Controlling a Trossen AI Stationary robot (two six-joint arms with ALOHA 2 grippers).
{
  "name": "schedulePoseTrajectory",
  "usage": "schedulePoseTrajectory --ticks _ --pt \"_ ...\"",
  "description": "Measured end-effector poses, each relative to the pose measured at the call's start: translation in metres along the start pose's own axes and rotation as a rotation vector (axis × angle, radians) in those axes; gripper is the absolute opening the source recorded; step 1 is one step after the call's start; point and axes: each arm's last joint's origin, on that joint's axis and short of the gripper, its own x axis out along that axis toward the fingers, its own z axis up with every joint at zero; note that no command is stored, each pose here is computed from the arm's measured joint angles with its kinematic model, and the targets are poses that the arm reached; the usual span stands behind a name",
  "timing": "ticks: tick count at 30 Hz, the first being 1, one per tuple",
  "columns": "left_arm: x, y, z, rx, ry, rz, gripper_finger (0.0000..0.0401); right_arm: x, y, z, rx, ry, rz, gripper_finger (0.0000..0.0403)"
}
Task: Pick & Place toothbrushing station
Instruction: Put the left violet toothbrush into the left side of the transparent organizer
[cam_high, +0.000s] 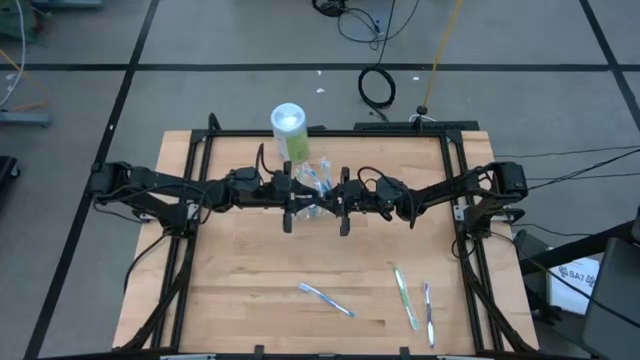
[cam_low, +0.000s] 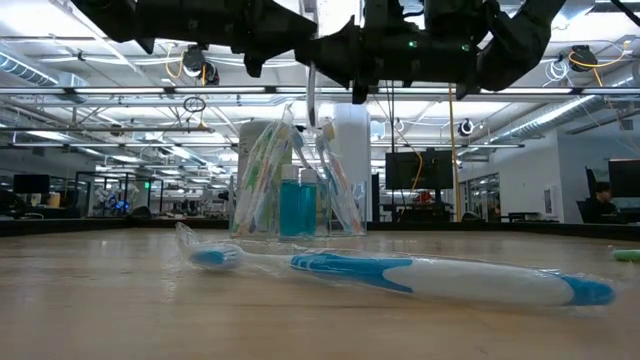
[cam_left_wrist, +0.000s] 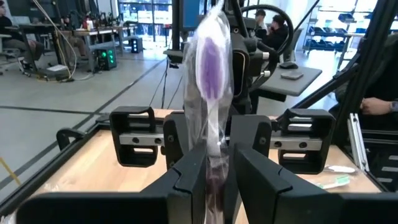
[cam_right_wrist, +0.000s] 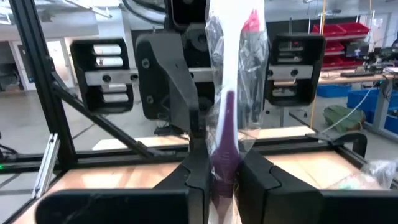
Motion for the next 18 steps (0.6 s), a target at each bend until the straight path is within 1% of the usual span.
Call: schedulePoseTrajectory --ticks 7,15,18 --pt "0.002 0.0 -0.001 0.003 -0.012 0.008 0.0088 0.001 0.001 0.002 0.0 -0.003 0.001 0.0036" --pt "0.01 0.001 -0.008 0.002 -0.022 0.027 0.0087 0.004 0.0 0.003 -0.014 0.019 -0.004 0.0036" --pt "0.01 0.002 -0.009 -0.005 -0.02 0.038 0.0075 0.004 -0.001 0.002 -0.039 0.027 -0.008 0.0036"
